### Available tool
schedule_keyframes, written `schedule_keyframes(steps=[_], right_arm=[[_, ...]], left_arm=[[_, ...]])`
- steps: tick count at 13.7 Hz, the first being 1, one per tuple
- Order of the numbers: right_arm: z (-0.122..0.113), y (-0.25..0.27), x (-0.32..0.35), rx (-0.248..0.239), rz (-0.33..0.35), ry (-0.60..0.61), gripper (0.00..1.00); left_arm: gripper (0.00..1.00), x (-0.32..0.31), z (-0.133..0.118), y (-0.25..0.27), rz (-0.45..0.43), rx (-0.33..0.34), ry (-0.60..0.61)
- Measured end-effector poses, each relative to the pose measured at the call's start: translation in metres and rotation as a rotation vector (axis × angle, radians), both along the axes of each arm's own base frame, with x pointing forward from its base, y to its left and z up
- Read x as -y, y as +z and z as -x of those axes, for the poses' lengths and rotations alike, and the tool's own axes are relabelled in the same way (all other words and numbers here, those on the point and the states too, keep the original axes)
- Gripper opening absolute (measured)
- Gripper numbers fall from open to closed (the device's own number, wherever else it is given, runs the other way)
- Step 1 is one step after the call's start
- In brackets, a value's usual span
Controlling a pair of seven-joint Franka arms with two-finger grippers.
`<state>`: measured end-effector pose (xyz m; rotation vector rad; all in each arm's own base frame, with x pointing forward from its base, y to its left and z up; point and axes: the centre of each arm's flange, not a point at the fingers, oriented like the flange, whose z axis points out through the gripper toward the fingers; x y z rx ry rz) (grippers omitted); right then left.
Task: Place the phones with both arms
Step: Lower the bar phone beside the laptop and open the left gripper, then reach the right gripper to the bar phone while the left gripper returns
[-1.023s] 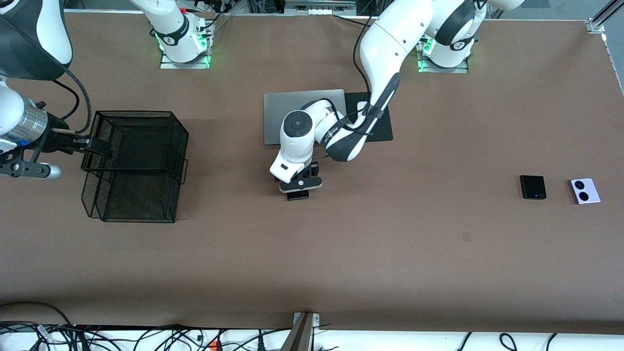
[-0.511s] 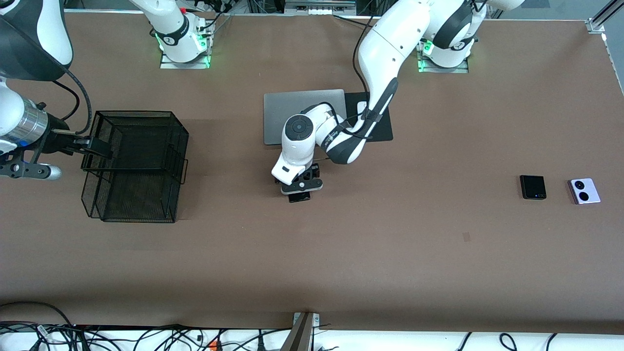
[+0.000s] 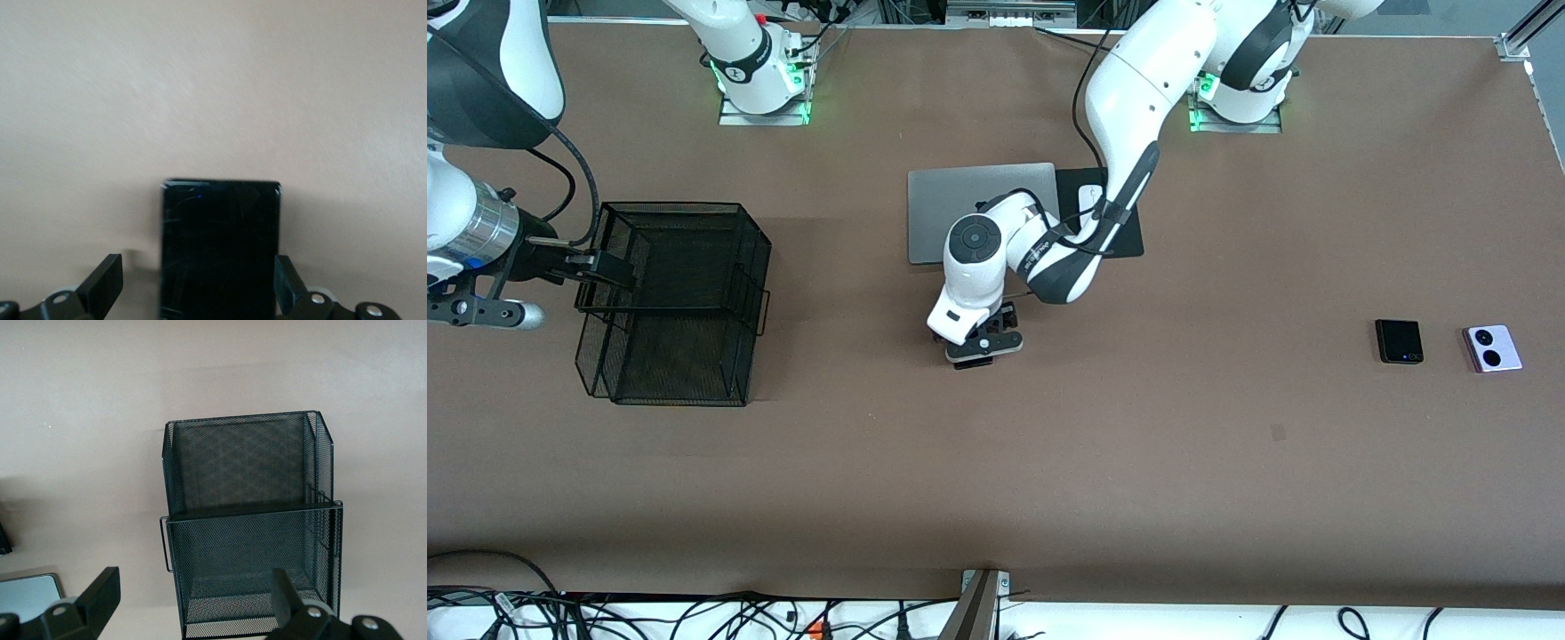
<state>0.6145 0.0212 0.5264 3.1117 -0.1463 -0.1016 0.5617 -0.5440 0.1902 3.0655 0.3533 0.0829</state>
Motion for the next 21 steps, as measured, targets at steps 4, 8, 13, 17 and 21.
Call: schedule_keyframes(steps=[4,8,13,17,21], right_arm=[[0.0,0.0,-0.003,0.001,0.0,0.006,1.0],[0.003,0.0,-0.04,0.001,-0.002,0.066,1.0],[0.008,-0.027,-0.148,-0.019,-0.105,0.195,1.0],[0.019,-0.075,-0.251,-0.013,-0.13,0.247,1.0],[0.039,-0.144,-0.34,-0.008,-0.098,0.26,1.0]], left_arm=[[1.0,-0.044,-0.036,0.068,-0.046,-0.027,-0.051],[1.0,-0.117,-0.075,0.122,-0.092,-0.081,-0.127],[1.0,-0.235,-0.116,0.169,-0.109,-0.13,-0.215],[1.0,-0.334,-0.131,0.223,-0.124,-0.148,-0.268],[1.0,-0.409,-0.126,0.263,-0.122,-0.149,-0.316]])
